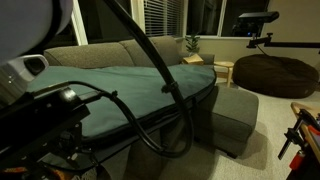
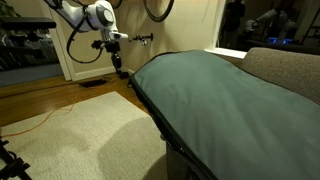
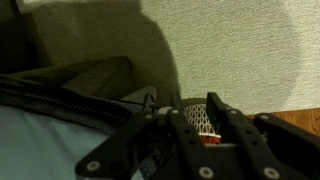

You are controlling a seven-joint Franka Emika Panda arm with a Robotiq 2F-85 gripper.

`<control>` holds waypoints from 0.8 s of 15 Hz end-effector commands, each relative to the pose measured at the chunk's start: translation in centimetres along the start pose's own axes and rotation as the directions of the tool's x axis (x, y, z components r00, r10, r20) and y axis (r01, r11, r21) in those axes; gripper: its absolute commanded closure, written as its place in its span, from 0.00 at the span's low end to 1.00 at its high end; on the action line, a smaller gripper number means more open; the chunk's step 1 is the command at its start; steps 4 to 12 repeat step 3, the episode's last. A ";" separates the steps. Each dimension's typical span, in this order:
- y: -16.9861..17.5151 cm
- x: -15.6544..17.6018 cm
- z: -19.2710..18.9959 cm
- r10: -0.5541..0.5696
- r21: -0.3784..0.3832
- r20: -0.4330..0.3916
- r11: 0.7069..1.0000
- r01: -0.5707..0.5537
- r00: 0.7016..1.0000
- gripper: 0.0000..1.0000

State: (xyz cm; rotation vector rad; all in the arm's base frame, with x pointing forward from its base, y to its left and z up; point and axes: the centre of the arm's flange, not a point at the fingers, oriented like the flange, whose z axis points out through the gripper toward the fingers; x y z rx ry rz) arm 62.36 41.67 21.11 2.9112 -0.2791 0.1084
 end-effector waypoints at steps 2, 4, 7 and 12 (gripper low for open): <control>0.0 0.0 0.0 0.000 0.000 0.000 1.000 0.000 1.000 0.67; 0.0 0.0 0.0 0.000 0.000 0.000 1.000 0.000 1.000 0.67; 0.0 0.0 0.0 0.000 0.000 0.000 1.000 0.000 1.000 0.67; 0.0 0.0 0.0 0.000 0.000 0.000 1.000 0.000 1.000 0.67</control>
